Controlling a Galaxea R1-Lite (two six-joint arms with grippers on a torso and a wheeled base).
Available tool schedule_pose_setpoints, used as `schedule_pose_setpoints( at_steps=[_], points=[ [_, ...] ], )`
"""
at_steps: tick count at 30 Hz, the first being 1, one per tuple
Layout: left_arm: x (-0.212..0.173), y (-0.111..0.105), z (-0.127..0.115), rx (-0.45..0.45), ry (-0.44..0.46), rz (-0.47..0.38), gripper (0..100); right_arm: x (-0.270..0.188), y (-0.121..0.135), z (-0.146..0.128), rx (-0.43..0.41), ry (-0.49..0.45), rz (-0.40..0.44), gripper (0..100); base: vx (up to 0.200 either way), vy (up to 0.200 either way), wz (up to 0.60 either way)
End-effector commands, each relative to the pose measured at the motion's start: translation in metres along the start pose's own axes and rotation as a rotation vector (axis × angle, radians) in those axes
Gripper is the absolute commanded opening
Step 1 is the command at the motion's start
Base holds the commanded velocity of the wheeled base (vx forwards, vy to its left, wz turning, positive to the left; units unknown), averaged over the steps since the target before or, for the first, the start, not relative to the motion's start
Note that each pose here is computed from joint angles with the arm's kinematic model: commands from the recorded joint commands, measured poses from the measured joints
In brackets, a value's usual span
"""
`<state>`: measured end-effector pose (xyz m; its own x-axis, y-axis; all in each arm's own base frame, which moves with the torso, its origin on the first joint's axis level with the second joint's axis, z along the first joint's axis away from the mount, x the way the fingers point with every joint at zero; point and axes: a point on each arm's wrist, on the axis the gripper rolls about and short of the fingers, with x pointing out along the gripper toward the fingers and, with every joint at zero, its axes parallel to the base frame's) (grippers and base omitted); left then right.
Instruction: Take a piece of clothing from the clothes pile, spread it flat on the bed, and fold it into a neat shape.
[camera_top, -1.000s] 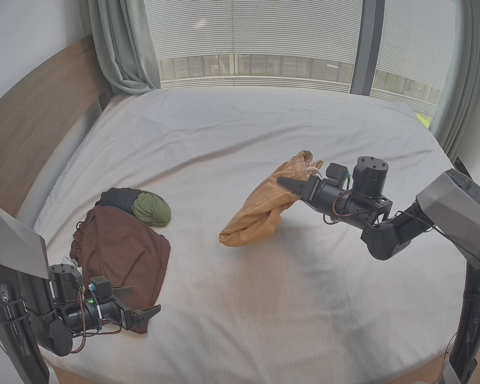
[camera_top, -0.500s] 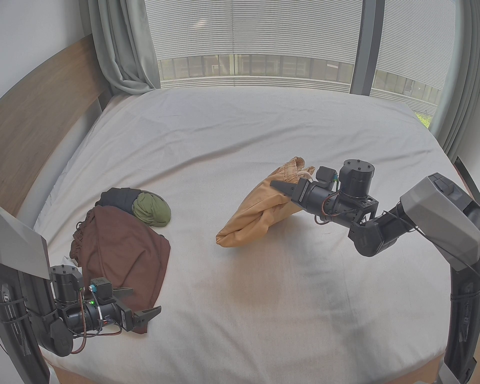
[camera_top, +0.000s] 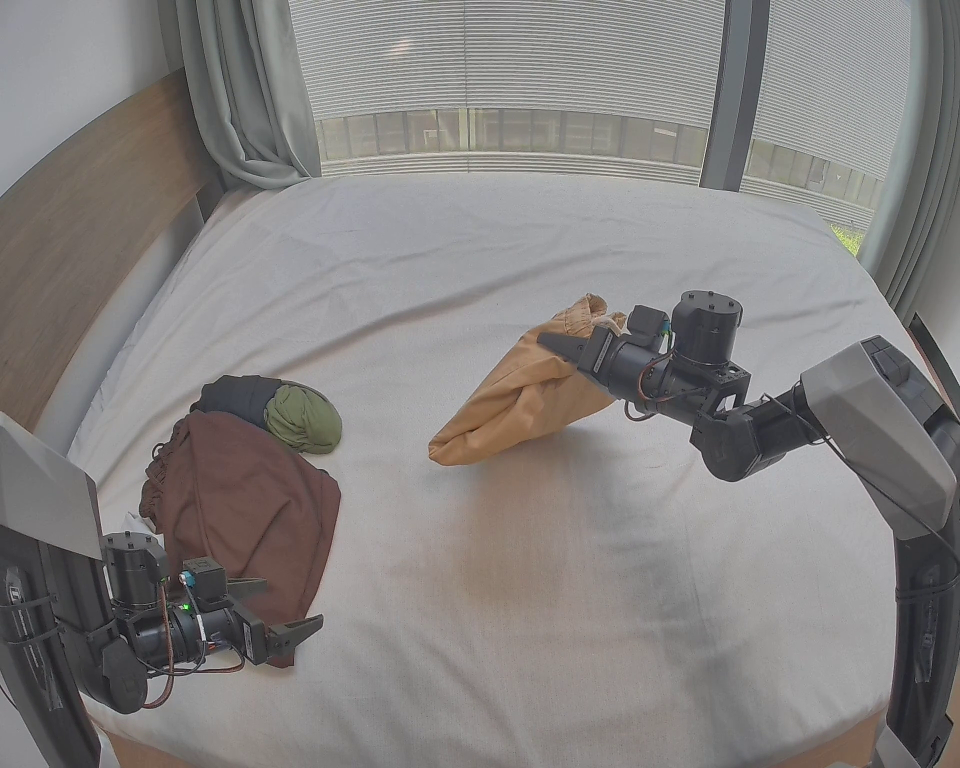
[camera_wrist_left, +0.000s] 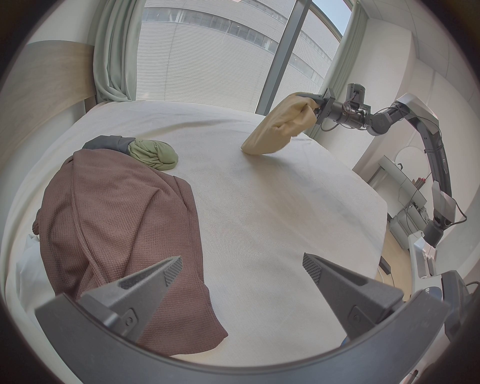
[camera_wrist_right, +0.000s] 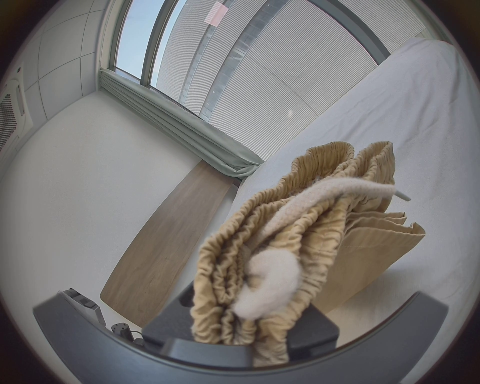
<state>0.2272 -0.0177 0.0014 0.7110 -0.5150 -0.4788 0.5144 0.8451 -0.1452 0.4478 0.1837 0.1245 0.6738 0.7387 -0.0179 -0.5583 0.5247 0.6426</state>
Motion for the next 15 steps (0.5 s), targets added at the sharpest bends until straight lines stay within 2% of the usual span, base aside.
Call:
schedule_pose_setpoints(
  at_steps=[1, 6, 10, 15],
  points=[
    [0.000, 0.000, -0.001, -0.003, 0.005, -0.001, 100, 0.005, 0.007, 0.014, -0.022, -0.032, 0.024, 0, 0.000, 0.000, 0.00],
    [0.000, 0.000, -0.001, -0.005, 0.006, 0.000, 100, 0.015, 0.002, 0.018, -0.024, -0.037, 0.024, 0, 0.000, 0.000, 0.00],
    [-0.001, 0.000, -0.002, -0.005, 0.007, 0.000, 100, 0.024, -0.009, 0.011, -0.022, -0.033, 0.023, 0, 0.000, 0.000, 0.00],
    [-0.001, -0.001, -0.002, -0.006, 0.009, 0.000, 100, 0.033, -0.049, -0.017, 0.005, 0.004, -0.029, 0, 0.000, 0.000, 0.00]
  ],
)
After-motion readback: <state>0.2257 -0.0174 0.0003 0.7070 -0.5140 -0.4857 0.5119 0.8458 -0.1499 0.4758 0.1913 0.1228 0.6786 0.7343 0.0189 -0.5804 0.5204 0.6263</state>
